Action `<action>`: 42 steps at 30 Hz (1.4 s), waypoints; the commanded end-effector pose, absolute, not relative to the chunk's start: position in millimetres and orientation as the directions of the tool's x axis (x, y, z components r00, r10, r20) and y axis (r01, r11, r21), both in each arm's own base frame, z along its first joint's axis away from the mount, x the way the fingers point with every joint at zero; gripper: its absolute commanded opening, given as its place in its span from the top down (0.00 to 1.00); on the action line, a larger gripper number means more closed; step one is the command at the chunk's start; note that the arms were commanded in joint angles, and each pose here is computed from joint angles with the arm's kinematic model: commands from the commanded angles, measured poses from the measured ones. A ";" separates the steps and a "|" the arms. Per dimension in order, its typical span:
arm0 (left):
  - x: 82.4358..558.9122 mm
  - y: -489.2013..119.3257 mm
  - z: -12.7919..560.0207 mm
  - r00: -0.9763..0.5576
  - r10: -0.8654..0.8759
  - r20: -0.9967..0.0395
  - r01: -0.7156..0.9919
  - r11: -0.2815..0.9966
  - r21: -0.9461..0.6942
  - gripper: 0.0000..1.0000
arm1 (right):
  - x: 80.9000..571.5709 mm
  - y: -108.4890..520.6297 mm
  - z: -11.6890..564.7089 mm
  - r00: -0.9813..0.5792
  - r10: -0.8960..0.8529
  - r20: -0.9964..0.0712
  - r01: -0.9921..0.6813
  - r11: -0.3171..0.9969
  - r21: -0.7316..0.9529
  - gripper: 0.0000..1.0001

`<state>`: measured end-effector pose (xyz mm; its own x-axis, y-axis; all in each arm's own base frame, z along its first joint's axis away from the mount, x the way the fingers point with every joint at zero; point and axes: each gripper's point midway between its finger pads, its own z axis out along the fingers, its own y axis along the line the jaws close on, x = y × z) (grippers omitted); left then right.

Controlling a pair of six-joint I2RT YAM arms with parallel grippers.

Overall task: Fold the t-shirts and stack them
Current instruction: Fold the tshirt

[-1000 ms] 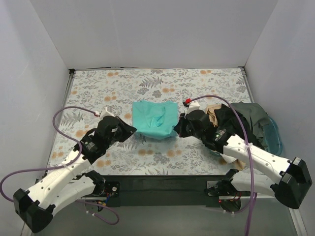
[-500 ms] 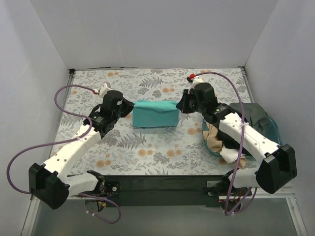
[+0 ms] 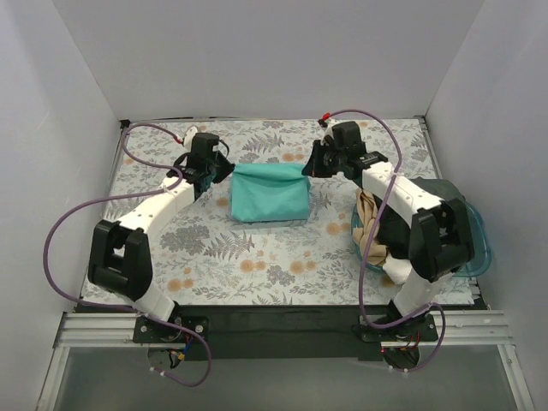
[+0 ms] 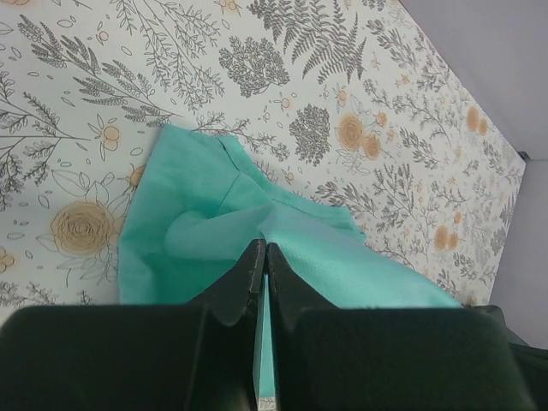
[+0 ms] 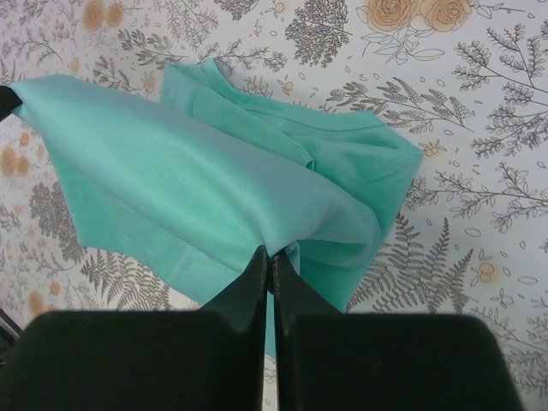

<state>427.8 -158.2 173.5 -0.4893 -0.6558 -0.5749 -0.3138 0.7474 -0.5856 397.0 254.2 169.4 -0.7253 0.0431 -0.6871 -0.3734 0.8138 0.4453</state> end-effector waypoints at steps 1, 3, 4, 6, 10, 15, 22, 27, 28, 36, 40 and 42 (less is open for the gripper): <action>453.2 -149.9 182.8 -0.464 -0.651 -0.601 -0.292 0.752 -0.591 1.00 | 415.5 264.2 177.5 -0.721 0.046 -0.692 -0.414 0.772 0.482 0.99; 464.0 -151.4 169.5 -0.481 -0.640 -0.599 -0.294 0.761 -0.577 1.00 | 424.3 263.8 159.5 -0.746 0.046 -0.664 -0.392 0.776 0.494 0.99; 467.1 -153.6 163.6 -0.496 -0.633 -0.594 -0.292 0.766 -0.573 1.00 | 428.5 265.8 159.9 -0.748 0.049 -0.661 -0.393 0.770 0.502 0.99; 473.3 -154.8 154.8 -0.510 -0.621 -0.595 -0.293 0.776 -0.559 1.00 | 436.6 264.9 144.6 -0.768 0.053 -0.638 -0.371 0.775 0.512 0.99; 488.3 -159.1 126.4 -0.548 -0.603 -0.580 -0.308 0.790 -0.530 1.00 | 451.1 264.7 121.7 -0.793 0.057 -0.607 -0.344 0.779 0.524 0.99; 502.1 -161.7 109.2 -0.569 -0.586 -0.577 -0.310 0.803 -0.510 1.00 | 470.0 264.7 112.7 -0.789 0.059 -0.611 -0.340 0.786 0.516 0.89; 508.9 -177.2 139.3 -0.589 -0.555 -0.587 -0.208 0.806 -0.554 0.15 | 474.9 260.8 137.3 -0.755 0.062 -0.653 -0.374 0.776 0.507 0.29; 483.5 -179.3 172.3 -0.580 -0.554 -0.597 -0.158 0.796 -0.585 0.11 | 444.4 263.5 182.5 -0.711 0.056 -0.701 -0.442 0.739 0.509 0.23; 475.1 -184.6 174.1 -0.598 -0.550 -0.583 -0.141 0.788 -0.599 0.10 | 429.4 270.0 178.7 -0.721 0.036 -0.692 -0.458 0.725 0.515 0.18; 410.3 -224.3 150.1 -0.694 -0.531 -0.486 -0.106 0.743 -0.661 0.07 | 360.0 305.2 173.4 -0.755 0.019 -0.655 -0.501 0.627 0.596 0.02; 397.6 -222.7 115.1 -0.725 -0.539 -0.429 -0.164 0.740 -0.652 0.07 | 359.4 306.7 127.4 -0.818 0.011 -0.575 -0.431 0.652 0.624 0.02; 387.1 -221.6 92.1 -0.751 -0.531 -0.393 -0.192 0.744 -0.640 0.07 | 356.6 305.1 107.1 -0.846 0.002 -0.534 -0.399 0.663 0.634 0.02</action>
